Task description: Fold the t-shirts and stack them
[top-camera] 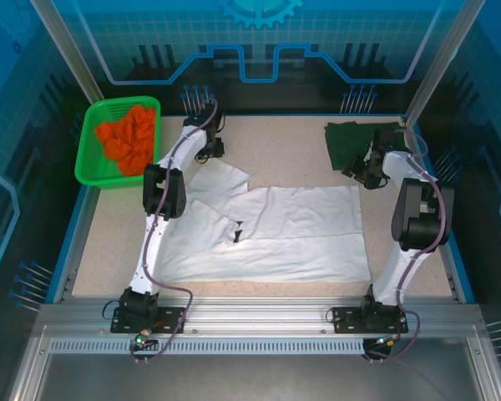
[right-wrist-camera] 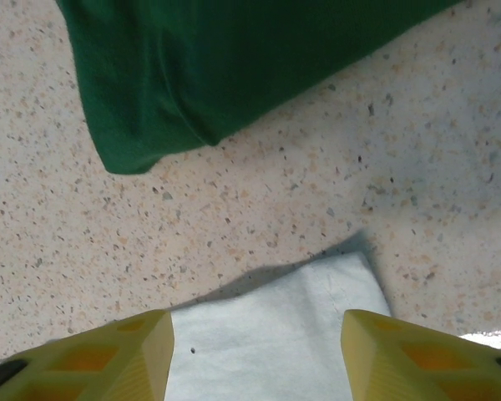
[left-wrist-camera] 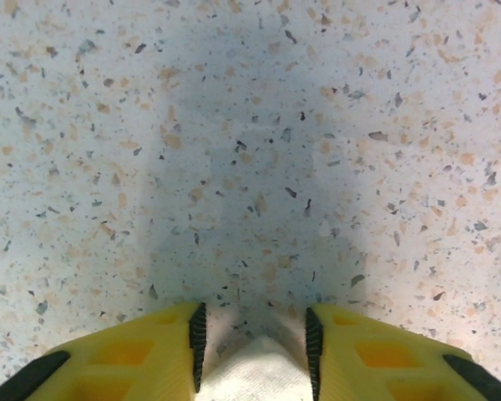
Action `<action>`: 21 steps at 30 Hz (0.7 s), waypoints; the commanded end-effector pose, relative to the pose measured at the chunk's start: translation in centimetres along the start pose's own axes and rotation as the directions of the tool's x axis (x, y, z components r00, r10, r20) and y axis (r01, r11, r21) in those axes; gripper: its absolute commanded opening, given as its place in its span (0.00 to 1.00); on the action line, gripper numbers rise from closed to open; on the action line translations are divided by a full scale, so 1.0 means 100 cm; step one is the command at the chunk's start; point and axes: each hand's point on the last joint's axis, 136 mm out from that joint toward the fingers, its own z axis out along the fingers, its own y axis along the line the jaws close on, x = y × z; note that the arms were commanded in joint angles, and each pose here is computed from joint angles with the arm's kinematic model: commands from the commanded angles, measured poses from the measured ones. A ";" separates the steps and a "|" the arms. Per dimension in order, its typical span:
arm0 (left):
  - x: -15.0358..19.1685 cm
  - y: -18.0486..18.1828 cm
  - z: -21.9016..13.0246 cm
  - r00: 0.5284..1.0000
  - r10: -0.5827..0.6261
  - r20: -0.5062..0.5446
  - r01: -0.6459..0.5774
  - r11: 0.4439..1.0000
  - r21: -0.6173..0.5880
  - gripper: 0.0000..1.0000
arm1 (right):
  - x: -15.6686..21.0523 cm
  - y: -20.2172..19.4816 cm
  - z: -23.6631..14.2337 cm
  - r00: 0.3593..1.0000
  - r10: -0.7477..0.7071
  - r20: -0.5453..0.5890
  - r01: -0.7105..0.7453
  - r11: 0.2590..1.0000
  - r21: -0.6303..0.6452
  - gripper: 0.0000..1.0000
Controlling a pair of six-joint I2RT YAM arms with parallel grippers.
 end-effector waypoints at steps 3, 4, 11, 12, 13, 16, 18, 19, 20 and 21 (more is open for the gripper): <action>0.021 -0.001 0.010 0.997 0.012 -0.074 -0.012 1.000 0.001 0.26 | -0.010 -0.020 0.003 1.000 -0.013 -0.004 0.014 0.995 0.100 0.55; 0.020 -0.002 0.009 0.997 0.016 -0.070 -0.016 1.000 0.001 0.23 | -0.010 -0.023 0.003 1.000 -0.012 -0.002 0.012 0.994 0.110 0.55; 0.014 -0.004 0.004 0.999 0.017 -0.046 -0.017 1.000 0.005 0.11 | -0.021 -0.022 0.012 1.000 -0.027 0.003 0.027 0.994 0.106 0.52; 0.013 -0.005 0.003 0.999 0.016 -0.044 -0.016 1.000 0.011 0.11 | -0.021 -0.025 0.014 1.000 -0.031 0.000 0.031 0.993 0.115 0.50; 0.012 -0.007 0.001 0.999 0.019 -0.039 -0.018 1.000 0.018 0.11 | -0.022 -0.025 0.015 0.999 -0.036 0.001 0.035 0.992 0.118 0.50; 0.010 -0.011 -0.006 0.999 0.036 -0.022 -0.036 0.999 0.027 0.07 | -0.024 -0.024 0.019 0.999 -0.049 -0.007 0.049 0.993 0.106 0.46; 0.009 -0.012 -0.008 0.999 0.046 -0.014 -0.045 0.999 0.030 0.03 | -0.022 -0.025 0.023 0.999 -0.045 -0.023 0.047 0.992 0.114 0.45; 0.008 -0.012 -0.010 0.999 0.047 -0.009 -0.047 0.998 0.030 0.02 | -0.022 -0.027 0.024 0.999 -0.039 -0.027 0.042 0.992 0.120 0.44; 0.007 -0.012 -0.012 0.999 0.047 -0.003 -0.047 0.998 0.032 0.01 | -0.021 -0.029 0.024 0.999 -0.032 -0.029 0.036 0.991 0.129 0.44; 0.006 -0.012 -0.014 0.999 0.044 0.003 -0.044 0.998 0.035 0.00 | -0.019 -0.031 0.024 0.999 -0.025 -0.029 0.029 0.990 0.138 0.44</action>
